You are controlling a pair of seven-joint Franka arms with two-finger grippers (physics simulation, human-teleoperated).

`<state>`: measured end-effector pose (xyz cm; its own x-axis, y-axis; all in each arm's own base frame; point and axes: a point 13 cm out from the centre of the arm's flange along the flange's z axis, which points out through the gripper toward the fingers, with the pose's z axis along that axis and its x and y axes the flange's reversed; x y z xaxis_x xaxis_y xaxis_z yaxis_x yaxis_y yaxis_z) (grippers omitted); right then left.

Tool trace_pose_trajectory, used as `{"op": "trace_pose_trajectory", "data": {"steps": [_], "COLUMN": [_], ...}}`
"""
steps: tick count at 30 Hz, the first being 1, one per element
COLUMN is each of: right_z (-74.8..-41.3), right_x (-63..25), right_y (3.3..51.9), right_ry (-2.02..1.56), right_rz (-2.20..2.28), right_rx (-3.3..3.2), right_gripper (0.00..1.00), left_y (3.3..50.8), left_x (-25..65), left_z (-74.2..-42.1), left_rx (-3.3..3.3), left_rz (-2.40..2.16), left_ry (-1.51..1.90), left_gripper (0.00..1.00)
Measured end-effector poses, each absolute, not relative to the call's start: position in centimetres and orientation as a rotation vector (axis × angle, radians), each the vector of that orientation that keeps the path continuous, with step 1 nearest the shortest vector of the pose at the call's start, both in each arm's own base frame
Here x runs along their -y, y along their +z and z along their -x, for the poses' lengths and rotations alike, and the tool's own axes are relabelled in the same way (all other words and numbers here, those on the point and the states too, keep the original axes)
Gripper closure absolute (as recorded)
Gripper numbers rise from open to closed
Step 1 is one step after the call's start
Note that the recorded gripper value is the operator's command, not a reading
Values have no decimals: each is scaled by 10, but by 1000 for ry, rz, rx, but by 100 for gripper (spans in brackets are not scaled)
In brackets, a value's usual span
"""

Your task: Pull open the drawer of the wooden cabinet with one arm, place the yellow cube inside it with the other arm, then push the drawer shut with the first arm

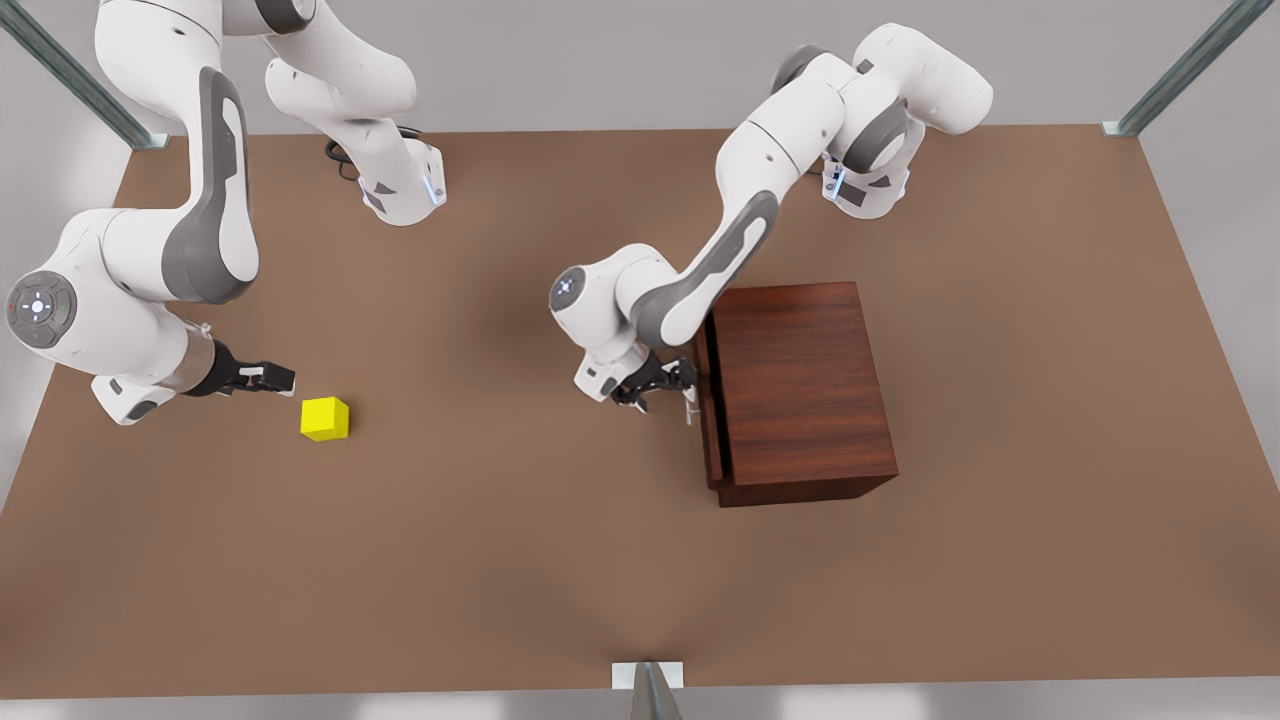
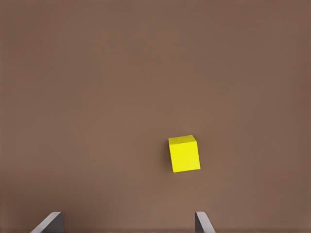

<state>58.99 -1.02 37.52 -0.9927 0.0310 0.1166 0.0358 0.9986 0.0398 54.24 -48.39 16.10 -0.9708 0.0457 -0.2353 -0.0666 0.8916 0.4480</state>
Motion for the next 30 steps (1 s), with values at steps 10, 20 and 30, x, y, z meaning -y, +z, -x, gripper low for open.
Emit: {"op": "trace_pose_trajectory", "data": {"steps": [10, 20, 30], "right_z": [-590, -590, -599], "right_x": [11, 10, 11], "right_y": [375, 373, 372], "right_ry": [-63, -63, -65], "right_rz": [52, 51, 106], "right_rx": [3024, 3020, 3019], "right_gripper": [0, 0, 0], "left_y": [169, 190, 446], "left_x": [525, 555, 276], "left_z": [-542, -539, -635], "left_rx": [-2793, -2750, -2900], "left_rz": [64, 137, 854], "left_ry": [503, 408, 235], "left_gripper": [0, 0, 0]}}
